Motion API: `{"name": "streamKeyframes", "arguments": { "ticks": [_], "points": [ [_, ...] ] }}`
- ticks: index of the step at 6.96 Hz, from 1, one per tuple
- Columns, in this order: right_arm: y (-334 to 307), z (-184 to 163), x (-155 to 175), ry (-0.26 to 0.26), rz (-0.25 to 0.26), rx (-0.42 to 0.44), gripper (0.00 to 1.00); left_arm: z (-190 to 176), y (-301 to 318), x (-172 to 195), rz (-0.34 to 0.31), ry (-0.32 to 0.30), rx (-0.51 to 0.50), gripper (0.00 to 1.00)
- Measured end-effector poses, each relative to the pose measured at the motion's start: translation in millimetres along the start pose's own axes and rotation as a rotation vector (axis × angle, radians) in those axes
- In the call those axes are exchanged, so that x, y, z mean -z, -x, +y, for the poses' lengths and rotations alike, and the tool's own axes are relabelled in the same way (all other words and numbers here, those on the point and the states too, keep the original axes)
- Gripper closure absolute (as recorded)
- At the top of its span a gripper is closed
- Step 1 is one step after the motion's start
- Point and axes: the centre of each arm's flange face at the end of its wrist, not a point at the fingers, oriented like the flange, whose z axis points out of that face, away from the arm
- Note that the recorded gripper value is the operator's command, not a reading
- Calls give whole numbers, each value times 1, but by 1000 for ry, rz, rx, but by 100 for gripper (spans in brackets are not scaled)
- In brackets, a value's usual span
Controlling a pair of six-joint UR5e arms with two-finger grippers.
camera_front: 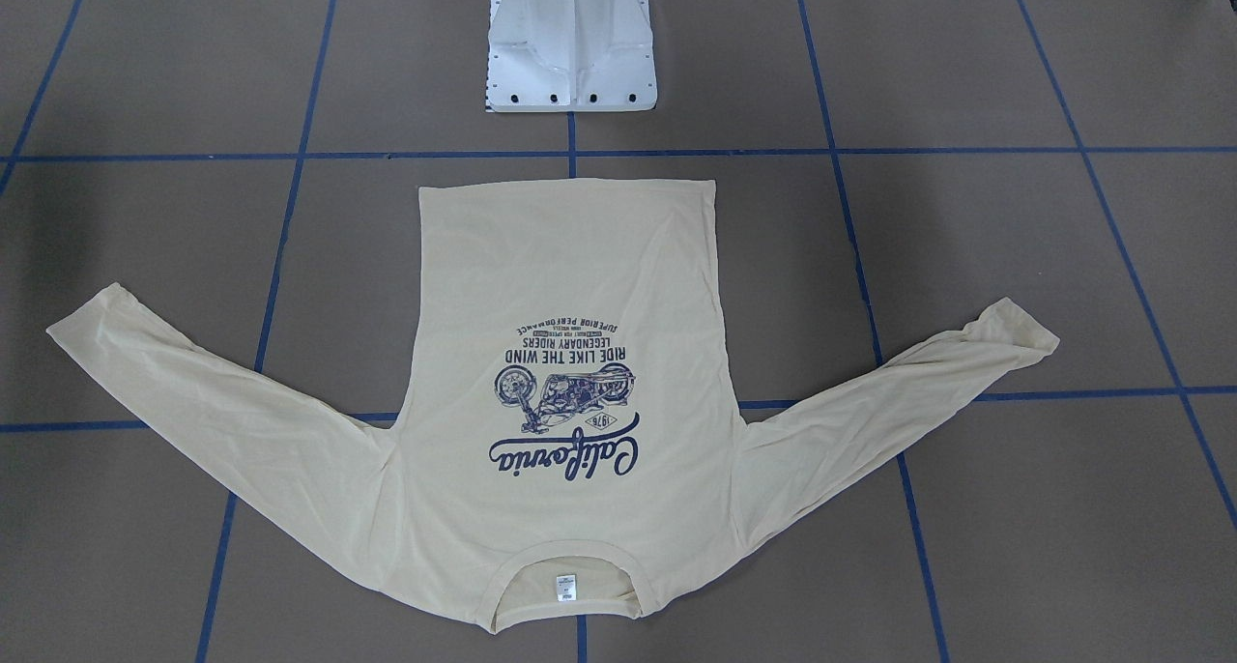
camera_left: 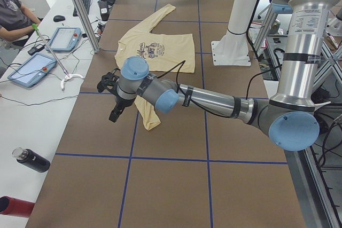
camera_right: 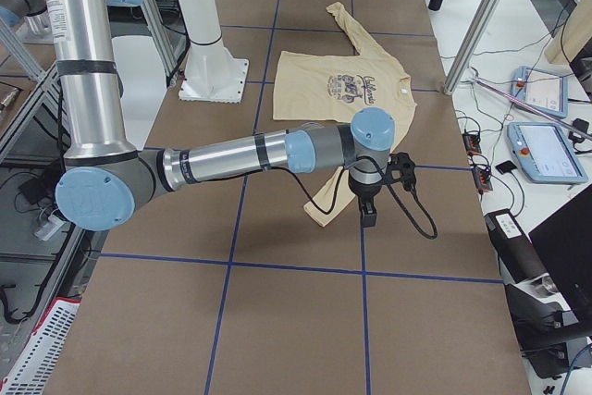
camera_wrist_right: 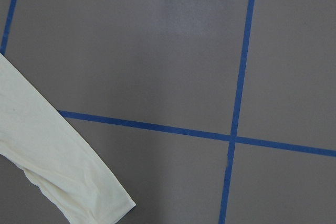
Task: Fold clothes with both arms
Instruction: 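Move the right gripper in toward the shirt's sleeve cuff nearest it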
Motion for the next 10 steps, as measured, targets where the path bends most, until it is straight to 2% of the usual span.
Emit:
{"name": "streamKeyframes", "arguments": {
  "ticks": [2, 3, 4, 6, 7, 8, 9, 10],
  "points": [
    [-10, 16, -13, 34, 5, -16, 0, 8, -5, 26, -21, 7, -35, 0],
    [-14, 23, -19, 40, 2, -23, 0, 23, -7, 24, -19, 16, -44, 0],
    [-17, 31, -27, 50, -18, -31, 0, 43, -7, 18, -11, 24, -50, 0],
    [-8, 61, -59, 85, -114, -42, 0, 73, -7, 15, 0, -23, -95, 0],
    [11, 71, -83, 107, -133, -76, 0, 78, -9, 17, 3, -49, -114, 0],
    [34, 74, -109, 123, -115, -116, 2, 79, -11, 17, 12, -56, -119, 0],
    [50, 72, -135, 114, -92, -155, 5, 80, -12, 17, 28, -57, -120, 0],
    [56, 61, -161, 90, -90, -211, 7, 81, -14, 17, 40, -57, -121, 0]
  ]
}}
